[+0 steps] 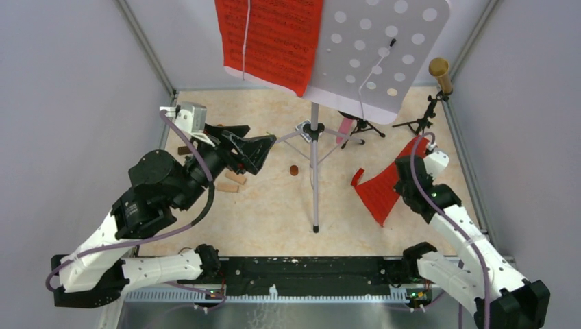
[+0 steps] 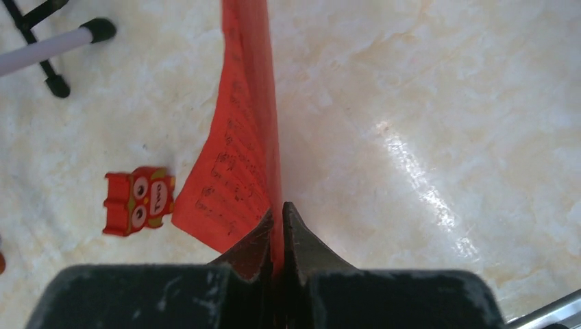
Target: Pack up the instrument practice props
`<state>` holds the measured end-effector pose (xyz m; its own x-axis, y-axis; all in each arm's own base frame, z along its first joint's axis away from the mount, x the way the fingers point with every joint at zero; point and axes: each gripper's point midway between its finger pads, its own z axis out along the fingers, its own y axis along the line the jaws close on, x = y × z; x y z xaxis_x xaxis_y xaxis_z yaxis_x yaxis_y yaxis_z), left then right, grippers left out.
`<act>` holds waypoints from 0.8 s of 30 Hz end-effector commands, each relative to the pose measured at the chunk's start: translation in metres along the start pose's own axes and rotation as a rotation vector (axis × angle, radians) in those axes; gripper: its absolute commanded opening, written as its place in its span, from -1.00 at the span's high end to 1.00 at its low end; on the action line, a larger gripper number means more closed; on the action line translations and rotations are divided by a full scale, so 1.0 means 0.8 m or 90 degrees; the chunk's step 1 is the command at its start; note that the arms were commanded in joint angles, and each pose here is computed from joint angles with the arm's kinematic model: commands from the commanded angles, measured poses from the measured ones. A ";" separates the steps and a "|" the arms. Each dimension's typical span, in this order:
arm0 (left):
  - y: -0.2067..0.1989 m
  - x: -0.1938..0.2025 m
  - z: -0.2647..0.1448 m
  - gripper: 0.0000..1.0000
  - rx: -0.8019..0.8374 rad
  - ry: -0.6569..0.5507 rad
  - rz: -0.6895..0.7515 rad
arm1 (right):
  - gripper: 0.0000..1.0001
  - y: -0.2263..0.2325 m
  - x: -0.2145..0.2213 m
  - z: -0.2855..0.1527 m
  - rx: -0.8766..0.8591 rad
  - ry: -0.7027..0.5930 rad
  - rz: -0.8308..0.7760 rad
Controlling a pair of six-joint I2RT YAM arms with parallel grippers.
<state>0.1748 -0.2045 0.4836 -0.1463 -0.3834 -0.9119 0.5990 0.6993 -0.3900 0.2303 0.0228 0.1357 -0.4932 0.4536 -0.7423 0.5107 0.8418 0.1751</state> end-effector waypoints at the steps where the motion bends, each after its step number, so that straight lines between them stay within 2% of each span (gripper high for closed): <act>1: 0.007 0.012 0.006 -0.76 -0.027 0.012 -0.011 | 0.98 -0.008 -0.019 0.019 0.013 -0.027 0.032; 2: 0.011 0.015 0.005 -0.79 -0.037 0.016 -0.010 | 0.88 -0.012 -0.022 0.022 0.022 -0.035 0.040; 3: 0.015 0.017 0.004 -0.83 -0.044 0.018 -0.011 | 0.71 -0.016 -0.026 0.024 0.032 -0.042 0.046; 5: 0.022 0.018 -0.001 -0.91 -0.059 0.019 -0.012 | 0.22 -0.020 -0.033 0.023 0.042 -0.052 0.055; 9: 0.032 0.007 -0.015 -0.97 -0.074 0.006 -0.016 | -0.22 -0.028 -0.056 0.007 0.061 -0.083 0.067; 10: 0.033 0.005 -0.018 -0.98 -0.076 0.004 -0.016 | -0.28 -0.030 -0.066 -0.001 0.064 -0.096 0.071; 13: 0.039 0.004 -0.024 -0.97 -0.086 0.008 -0.011 | -0.33 -0.044 -0.089 -0.026 0.074 -0.133 0.071; 17: 0.049 -0.005 -0.029 -0.97 -0.112 0.016 0.034 | -0.33 -0.054 -0.117 -0.068 0.034 -0.189 0.065; 19: 0.055 -0.015 -0.031 -0.97 -0.128 0.012 0.057 | -0.33 -0.044 -0.130 -0.089 -0.032 -0.217 0.050; 24: 0.055 -0.041 -0.033 -0.97 -0.133 -0.012 0.098 | -0.29 0.016 -0.145 -0.160 -0.289 -0.254 -0.045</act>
<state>0.1826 -0.1574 0.4736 -0.1210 -0.3059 -0.9443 0.4516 0.8302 -0.3268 0.2077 -0.0187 0.2564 -0.1861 0.4180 -0.8892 0.4040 0.8575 0.3185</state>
